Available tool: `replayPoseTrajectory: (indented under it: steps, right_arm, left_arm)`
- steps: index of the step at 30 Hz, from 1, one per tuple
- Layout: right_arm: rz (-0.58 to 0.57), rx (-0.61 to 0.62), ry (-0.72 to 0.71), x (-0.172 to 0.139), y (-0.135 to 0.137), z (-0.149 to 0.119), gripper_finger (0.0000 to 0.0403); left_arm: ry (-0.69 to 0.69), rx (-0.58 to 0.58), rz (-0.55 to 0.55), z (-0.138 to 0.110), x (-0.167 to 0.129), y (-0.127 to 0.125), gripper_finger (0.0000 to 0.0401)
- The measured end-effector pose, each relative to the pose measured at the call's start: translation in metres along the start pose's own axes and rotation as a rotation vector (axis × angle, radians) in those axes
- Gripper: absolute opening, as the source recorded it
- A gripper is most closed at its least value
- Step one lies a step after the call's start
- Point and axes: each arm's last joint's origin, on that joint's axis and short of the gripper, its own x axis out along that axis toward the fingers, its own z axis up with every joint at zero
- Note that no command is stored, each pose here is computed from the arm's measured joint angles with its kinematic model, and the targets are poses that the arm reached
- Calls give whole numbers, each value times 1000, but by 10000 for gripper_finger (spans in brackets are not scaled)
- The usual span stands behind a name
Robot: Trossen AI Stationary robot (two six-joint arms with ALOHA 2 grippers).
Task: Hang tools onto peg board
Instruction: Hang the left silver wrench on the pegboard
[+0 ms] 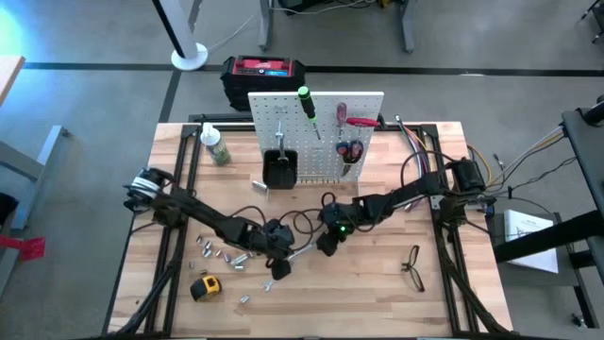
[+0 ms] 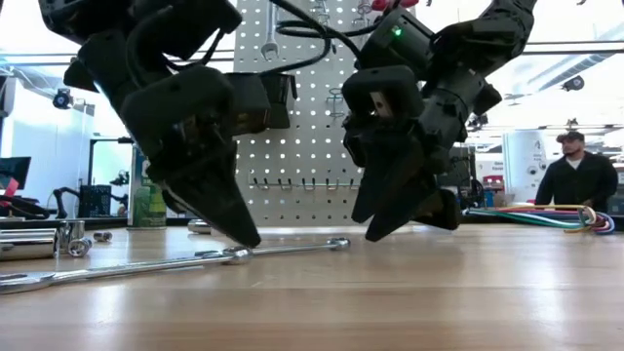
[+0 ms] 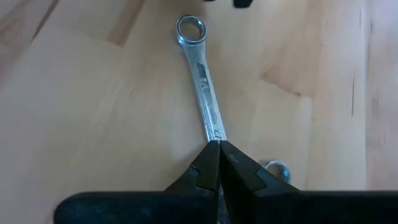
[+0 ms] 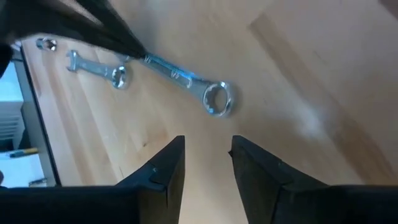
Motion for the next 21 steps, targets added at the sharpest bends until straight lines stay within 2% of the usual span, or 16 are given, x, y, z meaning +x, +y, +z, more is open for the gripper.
replayPoseTrajectory:
  steps: [21]
  right_arm:
    - [-27,79,23,-2,-14,9,122]
  left_arm:
    - [-12,-11,13,-1,12,5,0]
